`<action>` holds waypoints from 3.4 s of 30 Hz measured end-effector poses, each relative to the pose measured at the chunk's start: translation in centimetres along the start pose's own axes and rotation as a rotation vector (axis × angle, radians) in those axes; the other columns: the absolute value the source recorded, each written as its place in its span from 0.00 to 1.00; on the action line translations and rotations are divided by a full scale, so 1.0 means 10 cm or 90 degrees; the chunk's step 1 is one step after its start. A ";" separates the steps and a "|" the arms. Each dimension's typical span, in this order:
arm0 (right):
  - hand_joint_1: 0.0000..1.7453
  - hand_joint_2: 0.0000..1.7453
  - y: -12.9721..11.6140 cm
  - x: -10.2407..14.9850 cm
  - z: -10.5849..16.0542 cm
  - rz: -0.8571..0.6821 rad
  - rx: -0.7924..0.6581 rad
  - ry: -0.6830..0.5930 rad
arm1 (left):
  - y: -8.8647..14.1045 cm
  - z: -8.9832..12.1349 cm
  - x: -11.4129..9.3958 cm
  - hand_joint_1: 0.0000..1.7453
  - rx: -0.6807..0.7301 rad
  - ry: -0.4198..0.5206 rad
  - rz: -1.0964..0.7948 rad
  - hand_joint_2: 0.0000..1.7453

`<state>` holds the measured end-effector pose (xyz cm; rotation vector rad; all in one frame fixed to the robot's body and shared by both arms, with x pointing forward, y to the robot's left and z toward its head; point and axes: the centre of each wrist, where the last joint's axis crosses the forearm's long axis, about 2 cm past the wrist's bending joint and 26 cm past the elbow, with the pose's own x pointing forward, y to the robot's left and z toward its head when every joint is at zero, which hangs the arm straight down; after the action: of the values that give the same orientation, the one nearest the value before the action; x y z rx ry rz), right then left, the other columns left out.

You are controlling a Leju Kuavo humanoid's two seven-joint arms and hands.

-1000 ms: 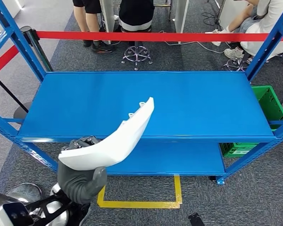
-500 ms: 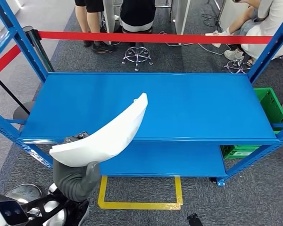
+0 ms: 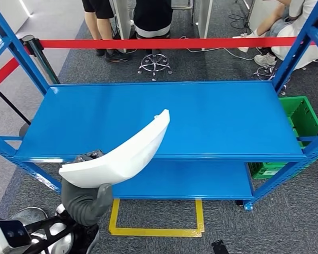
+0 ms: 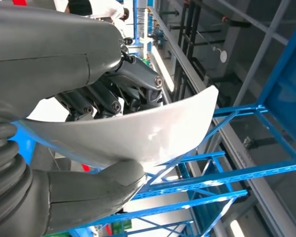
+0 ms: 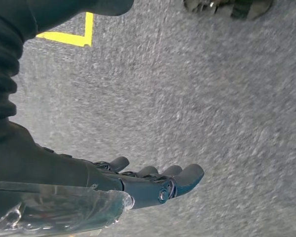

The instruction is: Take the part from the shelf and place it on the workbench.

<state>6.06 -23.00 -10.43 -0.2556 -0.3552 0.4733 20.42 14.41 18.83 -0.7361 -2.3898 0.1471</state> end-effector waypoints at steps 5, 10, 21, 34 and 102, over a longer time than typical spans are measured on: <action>0.00 1.00 0.00 0.00 0.00 0.013 -0.024 0.066 | 0.01 0.02 -0.02 1.00 -0.013 0.005 0.028 1.00; 0.00 1.00 0.02 0.03 0.01 0.017 -0.038 0.092 | 0.01 0.03 -0.04 1.00 -0.010 0.009 0.028 1.00; 0.00 1.00 0.03 0.03 0.01 0.017 -0.040 0.097 | 0.04 0.08 -0.07 1.00 0.001 0.022 0.021 1.00; 0.00 1.00 0.04 0.05 0.02 0.023 -0.047 0.109 | 0.06 0.13 -0.10 1.00 0.022 0.040 -0.015 1.00; 0.00 1.00 0.01 0.06 0.00 0.067 -0.045 0.054 | -0.07 0.18 -0.20 1.00 0.033 0.067 -0.046 1.00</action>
<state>6.50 -22.64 -10.26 -0.3634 -0.2761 0.5529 20.31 12.85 16.53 -0.6184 -2.2994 0.1358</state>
